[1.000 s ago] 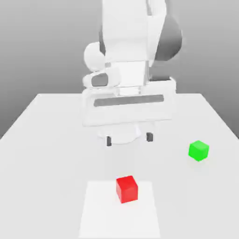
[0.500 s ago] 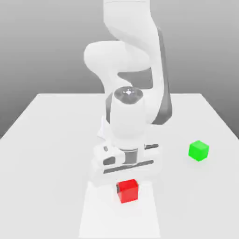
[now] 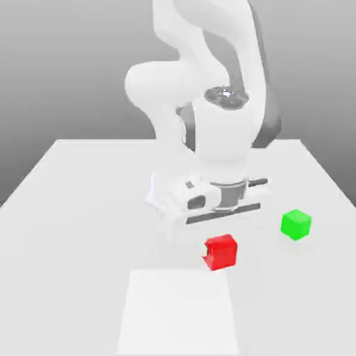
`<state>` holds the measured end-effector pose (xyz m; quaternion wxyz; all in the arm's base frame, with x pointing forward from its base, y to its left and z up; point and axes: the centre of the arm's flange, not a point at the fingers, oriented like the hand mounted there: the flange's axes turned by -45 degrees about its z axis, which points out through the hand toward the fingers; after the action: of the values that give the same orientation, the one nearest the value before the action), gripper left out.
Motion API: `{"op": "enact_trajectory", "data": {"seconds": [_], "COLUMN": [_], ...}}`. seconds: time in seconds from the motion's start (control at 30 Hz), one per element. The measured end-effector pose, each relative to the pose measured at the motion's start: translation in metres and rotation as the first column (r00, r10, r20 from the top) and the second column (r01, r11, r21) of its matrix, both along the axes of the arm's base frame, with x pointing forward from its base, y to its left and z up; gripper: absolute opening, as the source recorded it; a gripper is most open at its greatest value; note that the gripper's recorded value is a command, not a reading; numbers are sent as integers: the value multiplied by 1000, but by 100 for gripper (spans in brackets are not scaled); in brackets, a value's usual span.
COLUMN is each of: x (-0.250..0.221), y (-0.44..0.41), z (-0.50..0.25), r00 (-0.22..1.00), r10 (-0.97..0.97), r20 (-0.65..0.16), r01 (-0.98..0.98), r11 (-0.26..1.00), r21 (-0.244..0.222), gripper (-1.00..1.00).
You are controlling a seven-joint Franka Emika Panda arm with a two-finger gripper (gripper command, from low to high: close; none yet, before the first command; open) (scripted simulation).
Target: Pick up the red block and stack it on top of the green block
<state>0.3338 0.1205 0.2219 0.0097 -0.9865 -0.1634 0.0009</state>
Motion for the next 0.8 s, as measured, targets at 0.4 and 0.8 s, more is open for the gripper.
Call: {"op": "enact_trajectory", "data": {"seconds": [0.4, 0.8], "x": [-143, -181], "y": [155, 177], "z": [22, 17], "r00": [1000, 999], "r10": [15, 17], "r20": [-2, 35], "r01": [-15, -17], "r11": [1000, 1000], "r21": [-9, -17], "gripper": [-100, -100]}}
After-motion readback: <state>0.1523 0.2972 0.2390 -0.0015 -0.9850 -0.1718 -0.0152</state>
